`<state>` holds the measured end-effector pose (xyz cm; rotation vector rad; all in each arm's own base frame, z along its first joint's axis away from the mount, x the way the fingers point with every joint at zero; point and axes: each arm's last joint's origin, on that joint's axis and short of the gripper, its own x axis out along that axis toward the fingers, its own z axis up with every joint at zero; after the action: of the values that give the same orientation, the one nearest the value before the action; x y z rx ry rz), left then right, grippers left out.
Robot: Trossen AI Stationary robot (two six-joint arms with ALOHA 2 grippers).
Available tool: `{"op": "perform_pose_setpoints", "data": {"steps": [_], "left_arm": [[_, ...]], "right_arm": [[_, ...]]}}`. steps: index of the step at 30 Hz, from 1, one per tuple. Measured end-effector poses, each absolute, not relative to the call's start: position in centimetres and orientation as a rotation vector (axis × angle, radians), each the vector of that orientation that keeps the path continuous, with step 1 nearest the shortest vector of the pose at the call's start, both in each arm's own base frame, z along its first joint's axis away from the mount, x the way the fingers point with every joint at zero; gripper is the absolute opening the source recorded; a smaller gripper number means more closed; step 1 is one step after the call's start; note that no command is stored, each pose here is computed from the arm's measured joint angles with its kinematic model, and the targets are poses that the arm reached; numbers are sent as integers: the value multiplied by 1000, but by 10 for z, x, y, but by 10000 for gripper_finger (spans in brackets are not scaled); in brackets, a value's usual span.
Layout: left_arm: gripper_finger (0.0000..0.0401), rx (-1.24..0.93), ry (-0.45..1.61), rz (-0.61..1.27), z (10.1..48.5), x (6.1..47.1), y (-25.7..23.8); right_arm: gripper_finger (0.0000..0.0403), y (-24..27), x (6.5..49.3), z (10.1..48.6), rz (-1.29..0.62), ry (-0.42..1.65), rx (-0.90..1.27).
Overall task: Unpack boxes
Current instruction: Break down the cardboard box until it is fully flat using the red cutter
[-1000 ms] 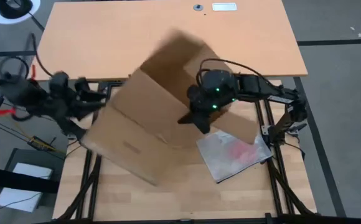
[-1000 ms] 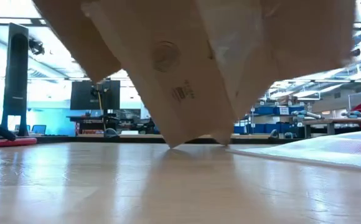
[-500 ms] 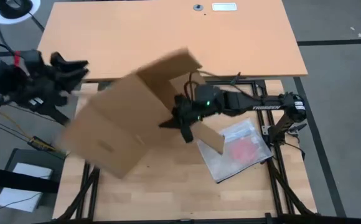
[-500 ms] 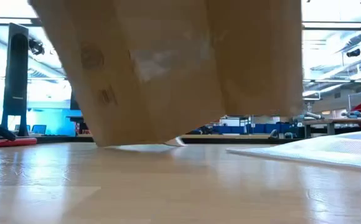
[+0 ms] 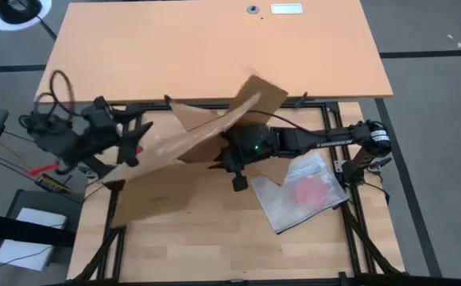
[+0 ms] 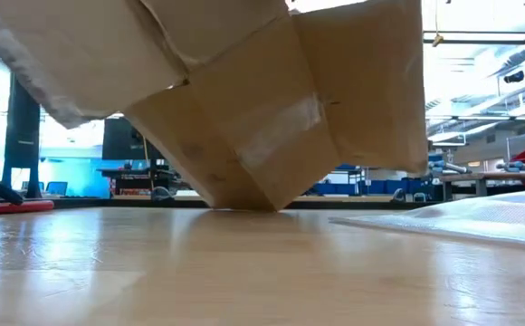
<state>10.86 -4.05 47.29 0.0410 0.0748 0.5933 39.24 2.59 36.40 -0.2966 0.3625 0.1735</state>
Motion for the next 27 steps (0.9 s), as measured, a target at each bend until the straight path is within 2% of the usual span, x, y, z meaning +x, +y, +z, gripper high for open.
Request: {"op": "perform_pose_setpoints", "data": {"steps": [3,9,15,19,23,27], "left_arm": [[203,93,118,637,454,119,-44],[203,21,204,479,416,145,-55],[203,60,336,389,381,168,-66],[203,77,387,372,368,179,-68],[203,81,456,312,357,193,-72],[203,74,497,282,347,207,-76]], "right_arm": [[16,27,392,361,168,377,-318],[42,26,392,346,157,433,-250],[114,28,390,338,164,491,-242],[171,40,380,332,194,603,-210],[210,48,353,337,185,764,-117],[232,51,321,350,172,871,-27]]}}
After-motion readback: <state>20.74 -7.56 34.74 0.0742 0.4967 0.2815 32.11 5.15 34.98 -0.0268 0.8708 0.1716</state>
